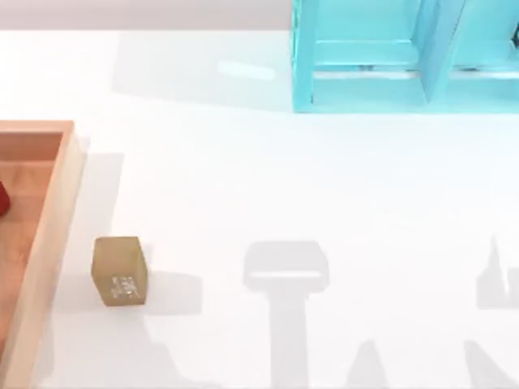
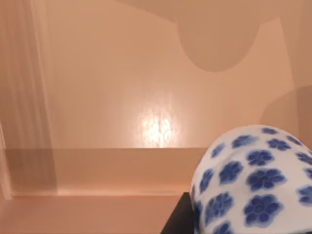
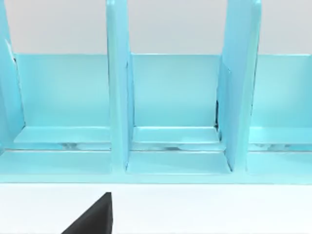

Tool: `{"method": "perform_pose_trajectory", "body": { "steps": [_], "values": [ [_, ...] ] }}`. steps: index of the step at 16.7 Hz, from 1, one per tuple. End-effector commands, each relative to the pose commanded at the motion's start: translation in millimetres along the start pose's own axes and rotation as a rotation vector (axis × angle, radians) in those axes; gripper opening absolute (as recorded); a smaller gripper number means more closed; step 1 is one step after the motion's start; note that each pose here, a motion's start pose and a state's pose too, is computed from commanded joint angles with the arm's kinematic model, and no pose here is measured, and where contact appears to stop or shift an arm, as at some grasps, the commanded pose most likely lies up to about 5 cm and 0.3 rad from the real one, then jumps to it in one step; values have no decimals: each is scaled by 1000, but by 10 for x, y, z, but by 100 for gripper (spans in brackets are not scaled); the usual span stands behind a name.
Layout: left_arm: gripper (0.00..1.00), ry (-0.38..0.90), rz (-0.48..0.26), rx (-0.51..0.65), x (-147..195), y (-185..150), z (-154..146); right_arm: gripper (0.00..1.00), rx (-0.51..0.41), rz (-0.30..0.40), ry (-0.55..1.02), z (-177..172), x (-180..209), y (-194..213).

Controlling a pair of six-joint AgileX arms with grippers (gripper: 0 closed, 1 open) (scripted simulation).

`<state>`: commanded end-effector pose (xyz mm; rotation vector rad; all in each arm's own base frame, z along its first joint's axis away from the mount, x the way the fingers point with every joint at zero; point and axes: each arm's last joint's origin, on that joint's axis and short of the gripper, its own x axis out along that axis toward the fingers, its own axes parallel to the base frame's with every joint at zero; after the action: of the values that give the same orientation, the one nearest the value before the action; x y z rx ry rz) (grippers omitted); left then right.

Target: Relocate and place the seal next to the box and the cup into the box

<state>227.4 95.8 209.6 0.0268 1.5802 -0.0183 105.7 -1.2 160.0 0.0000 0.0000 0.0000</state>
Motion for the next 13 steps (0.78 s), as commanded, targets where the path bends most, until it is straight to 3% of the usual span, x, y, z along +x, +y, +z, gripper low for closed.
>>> {"method": "perform_pose_trajectory", "body": {
  "steps": [13],
  "values": [
    [0,1,-1,-3,436,2,-25,100,0,0,0,0,0,0]
  ]
}}
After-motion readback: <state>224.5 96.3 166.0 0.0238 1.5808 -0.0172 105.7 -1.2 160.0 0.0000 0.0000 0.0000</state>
